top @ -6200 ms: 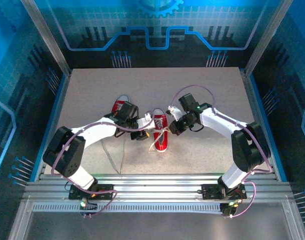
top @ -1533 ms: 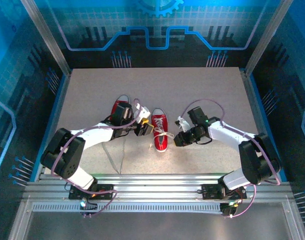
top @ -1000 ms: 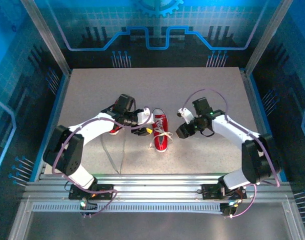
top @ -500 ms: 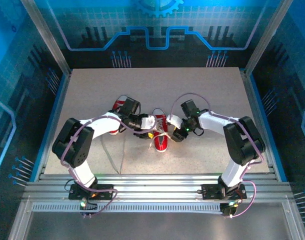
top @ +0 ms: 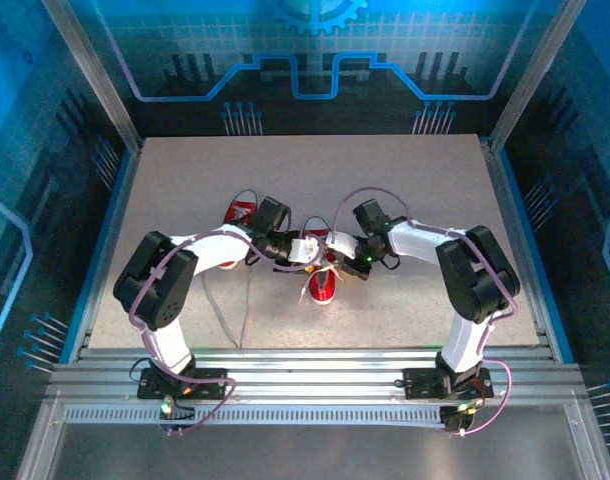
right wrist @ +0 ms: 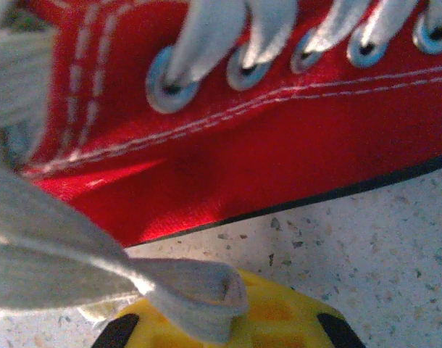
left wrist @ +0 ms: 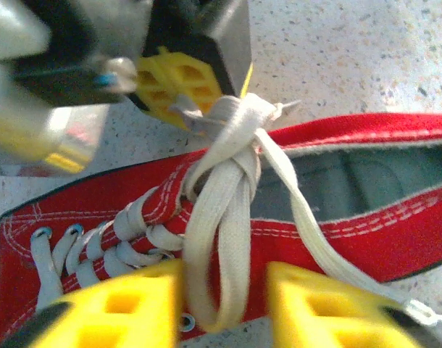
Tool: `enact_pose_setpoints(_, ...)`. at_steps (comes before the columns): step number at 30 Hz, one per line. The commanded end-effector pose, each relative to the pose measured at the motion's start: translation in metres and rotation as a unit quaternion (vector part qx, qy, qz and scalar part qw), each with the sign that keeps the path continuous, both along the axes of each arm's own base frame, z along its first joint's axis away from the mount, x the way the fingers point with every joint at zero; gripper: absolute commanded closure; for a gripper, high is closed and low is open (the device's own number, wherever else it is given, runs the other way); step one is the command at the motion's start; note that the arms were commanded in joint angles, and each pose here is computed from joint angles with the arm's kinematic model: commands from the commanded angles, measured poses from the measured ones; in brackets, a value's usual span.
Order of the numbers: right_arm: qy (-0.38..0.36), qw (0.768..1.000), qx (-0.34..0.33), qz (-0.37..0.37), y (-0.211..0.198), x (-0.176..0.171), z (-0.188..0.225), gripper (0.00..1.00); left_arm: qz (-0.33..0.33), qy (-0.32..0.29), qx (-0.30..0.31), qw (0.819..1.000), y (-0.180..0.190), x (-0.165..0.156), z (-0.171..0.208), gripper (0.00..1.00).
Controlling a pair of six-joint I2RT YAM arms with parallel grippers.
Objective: Tie the shoes
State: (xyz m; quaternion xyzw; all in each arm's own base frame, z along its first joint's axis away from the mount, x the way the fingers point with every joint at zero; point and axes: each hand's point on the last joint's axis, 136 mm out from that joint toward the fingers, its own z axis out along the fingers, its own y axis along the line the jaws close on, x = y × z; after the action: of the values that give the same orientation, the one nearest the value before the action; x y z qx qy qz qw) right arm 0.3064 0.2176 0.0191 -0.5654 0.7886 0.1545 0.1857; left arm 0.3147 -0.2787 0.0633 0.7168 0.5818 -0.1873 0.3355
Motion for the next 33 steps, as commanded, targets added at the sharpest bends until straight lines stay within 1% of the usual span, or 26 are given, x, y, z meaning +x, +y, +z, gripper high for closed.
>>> enact_pose_setpoints(1, -0.034, 0.999, 0.004, 0.013, 0.003, -0.003, 0.016, 1.00, -0.010, -0.010, 0.005, 1.000, -0.002, 0.002, 0.003, 0.81)
enact_pose_setpoints(5, -0.055, 0.998, -0.008, -0.005, -0.005, -0.001, 0.028, 1.00, -0.001, -0.013, 0.016, 1.000, 0.006, 0.001, 0.006, 0.98)
enact_pose_setpoints(6, -0.060, 0.998, -0.011, -0.009, -0.007, -0.001, 0.031, 1.00, 0.003, -0.012, 0.017, 1.000, 0.009, 0.000, 0.008, 1.00)
enact_pose_setpoints(9, -0.070, 0.997, -0.018, -0.023, -0.015, 0.001, 0.040, 1.00, 0.014, -0.008, 0.026, 1.000, 0.016, -0.001, 0.011, 1.00)
enact_pose_setpoints(12, -0.061, 0.997, -0.028, -0.041, -0.023, 0.003, 0.044, 1.00, 0.036, 0.006, 0.038, 0.999, 0.025, 0.000, 0.011, 1.00)
enact_pose_setpoints(17, -0.006, 0.995, -0.053, -0.086, -0.033, 0.012, 0.037, 1.00, 0.079, 0.034, 0.046, 0.995, 0.040, 0.005, 0.008, 1.00)
enact_pose_setpoints(22, 0.027, 0.992, -0.060, -0.107, -0.032, 0.016, 0.033, 1.00, 0.097, 0.054, 0.062, 0.992, 0.054, 0.002, -0.004, 1.00)
enact_pose_setpoints(33, 0.112, 0.979, -0.080, -0.149, -0.046, 0.004, 0.013, 1.00, 0.130, 0.074, 0.075, 0.986, 0.074, -0.007, -0.024, 1.00)
